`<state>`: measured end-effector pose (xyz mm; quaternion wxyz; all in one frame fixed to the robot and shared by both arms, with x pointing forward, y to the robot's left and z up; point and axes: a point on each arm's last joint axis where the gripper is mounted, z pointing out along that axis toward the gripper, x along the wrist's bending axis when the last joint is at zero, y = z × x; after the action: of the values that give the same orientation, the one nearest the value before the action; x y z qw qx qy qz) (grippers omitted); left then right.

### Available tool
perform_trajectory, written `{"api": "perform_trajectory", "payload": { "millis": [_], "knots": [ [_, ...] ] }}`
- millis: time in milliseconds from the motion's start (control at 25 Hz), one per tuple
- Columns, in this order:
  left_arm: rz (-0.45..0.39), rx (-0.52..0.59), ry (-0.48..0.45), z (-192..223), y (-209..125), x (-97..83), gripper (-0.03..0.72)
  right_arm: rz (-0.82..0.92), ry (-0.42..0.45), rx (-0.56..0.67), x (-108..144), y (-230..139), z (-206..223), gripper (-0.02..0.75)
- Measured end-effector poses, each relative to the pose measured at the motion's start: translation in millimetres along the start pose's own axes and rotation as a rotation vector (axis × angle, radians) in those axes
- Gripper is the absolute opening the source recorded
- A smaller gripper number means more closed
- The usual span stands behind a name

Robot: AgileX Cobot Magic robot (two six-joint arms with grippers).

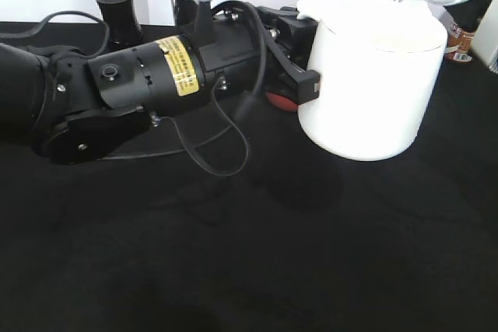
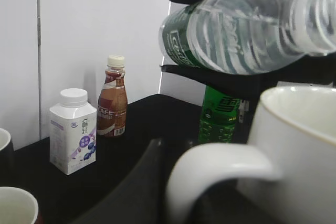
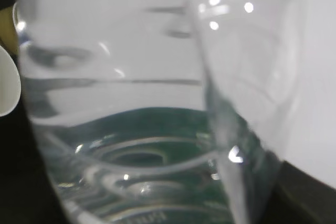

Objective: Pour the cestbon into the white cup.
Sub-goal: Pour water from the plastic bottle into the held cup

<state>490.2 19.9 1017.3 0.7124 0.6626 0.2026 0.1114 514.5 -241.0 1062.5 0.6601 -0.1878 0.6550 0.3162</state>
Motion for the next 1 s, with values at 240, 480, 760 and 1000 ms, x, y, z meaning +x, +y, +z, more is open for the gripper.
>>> {"api": "perform_trajectory", "payload": {
  "millis": [240, 480, 760, 1000],
  "knots": [
    [0.000, 0.006, 0.003, 0.0, -0.6, 0.3, 0.073, -0.098, -0.007, 0.000, -0.7, 0.1, 0.0, 0.498],
    [0.000, 0.006, 0.003, 0.0, -0.6, 0.3, 0.073, -0.135, -0.034, 0.001, -8.7, -1.1, 2.7, 0.498],
    [0.003, 0.008, 0.000, 0.0, -0.7, 0.0, 0.073, -0.194, -0.090, -0.020, -14.9, 1.3, 2.8, 0.498],
    [0.004, 0.009, -0.001, 0.0, -0.9, -0.1, 0.073, -0.243, -0.101, -0.007, -16.0, 0.5, 2.8, 0.498]
  ]
}}
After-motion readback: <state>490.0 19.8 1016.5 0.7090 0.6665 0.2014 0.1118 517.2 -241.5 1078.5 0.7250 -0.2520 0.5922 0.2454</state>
